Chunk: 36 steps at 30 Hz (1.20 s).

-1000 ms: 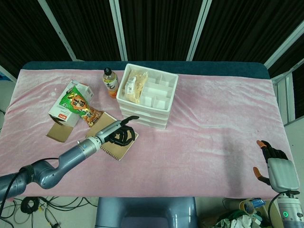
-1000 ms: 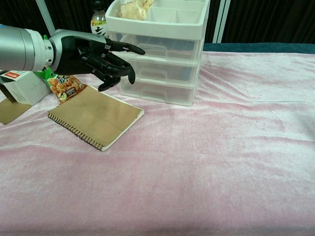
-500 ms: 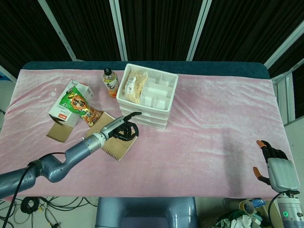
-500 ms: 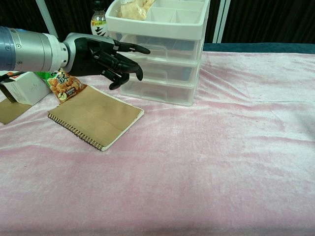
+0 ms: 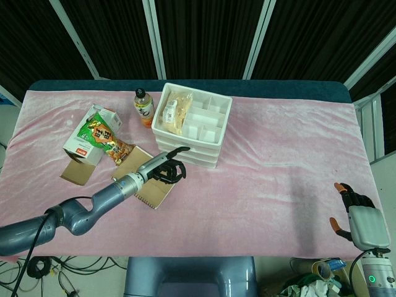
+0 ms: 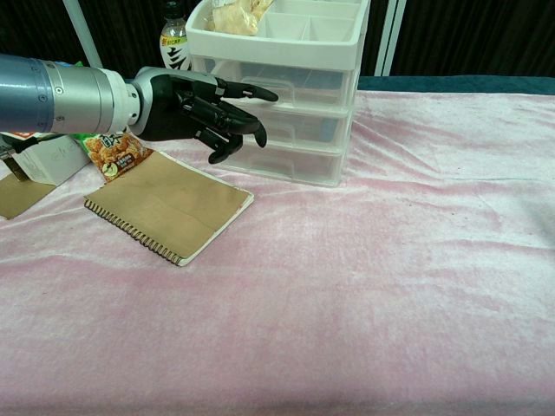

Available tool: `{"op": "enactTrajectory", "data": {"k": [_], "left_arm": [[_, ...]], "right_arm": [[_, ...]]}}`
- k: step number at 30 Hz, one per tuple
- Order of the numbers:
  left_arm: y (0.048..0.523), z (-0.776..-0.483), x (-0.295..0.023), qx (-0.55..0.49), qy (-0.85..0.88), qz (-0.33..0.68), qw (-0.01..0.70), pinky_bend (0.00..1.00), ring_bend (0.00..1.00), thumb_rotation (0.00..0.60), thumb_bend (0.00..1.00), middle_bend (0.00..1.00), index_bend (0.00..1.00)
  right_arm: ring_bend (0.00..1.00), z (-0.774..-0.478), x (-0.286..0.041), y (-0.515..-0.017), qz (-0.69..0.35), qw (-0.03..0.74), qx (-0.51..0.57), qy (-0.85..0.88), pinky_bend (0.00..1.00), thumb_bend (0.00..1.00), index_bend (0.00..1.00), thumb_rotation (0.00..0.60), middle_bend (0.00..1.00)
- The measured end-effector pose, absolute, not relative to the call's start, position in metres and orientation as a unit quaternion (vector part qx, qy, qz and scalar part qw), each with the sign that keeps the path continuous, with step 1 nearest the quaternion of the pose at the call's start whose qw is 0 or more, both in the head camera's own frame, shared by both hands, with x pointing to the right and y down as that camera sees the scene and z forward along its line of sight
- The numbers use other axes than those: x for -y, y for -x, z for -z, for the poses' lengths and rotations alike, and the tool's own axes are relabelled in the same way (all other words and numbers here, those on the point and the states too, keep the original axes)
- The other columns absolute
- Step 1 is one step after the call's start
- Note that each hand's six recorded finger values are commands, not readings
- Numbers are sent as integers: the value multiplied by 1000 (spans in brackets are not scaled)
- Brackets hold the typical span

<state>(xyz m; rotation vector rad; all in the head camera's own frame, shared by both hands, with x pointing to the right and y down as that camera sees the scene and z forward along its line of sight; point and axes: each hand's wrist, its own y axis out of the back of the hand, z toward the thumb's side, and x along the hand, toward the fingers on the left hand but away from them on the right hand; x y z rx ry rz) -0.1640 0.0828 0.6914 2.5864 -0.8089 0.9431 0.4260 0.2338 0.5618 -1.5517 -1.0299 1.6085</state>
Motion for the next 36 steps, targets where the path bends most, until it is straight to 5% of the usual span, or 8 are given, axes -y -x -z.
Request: {"op": "enactTrajectory", "data": {"k": [36], "left_arm": [[142,-701,-84,277,-897,-297,172,701,625,600,472,520,26]], "right_arm": [[221,-562,-234,-426,-617,332,394,595,208,262,137,600,107]]}}
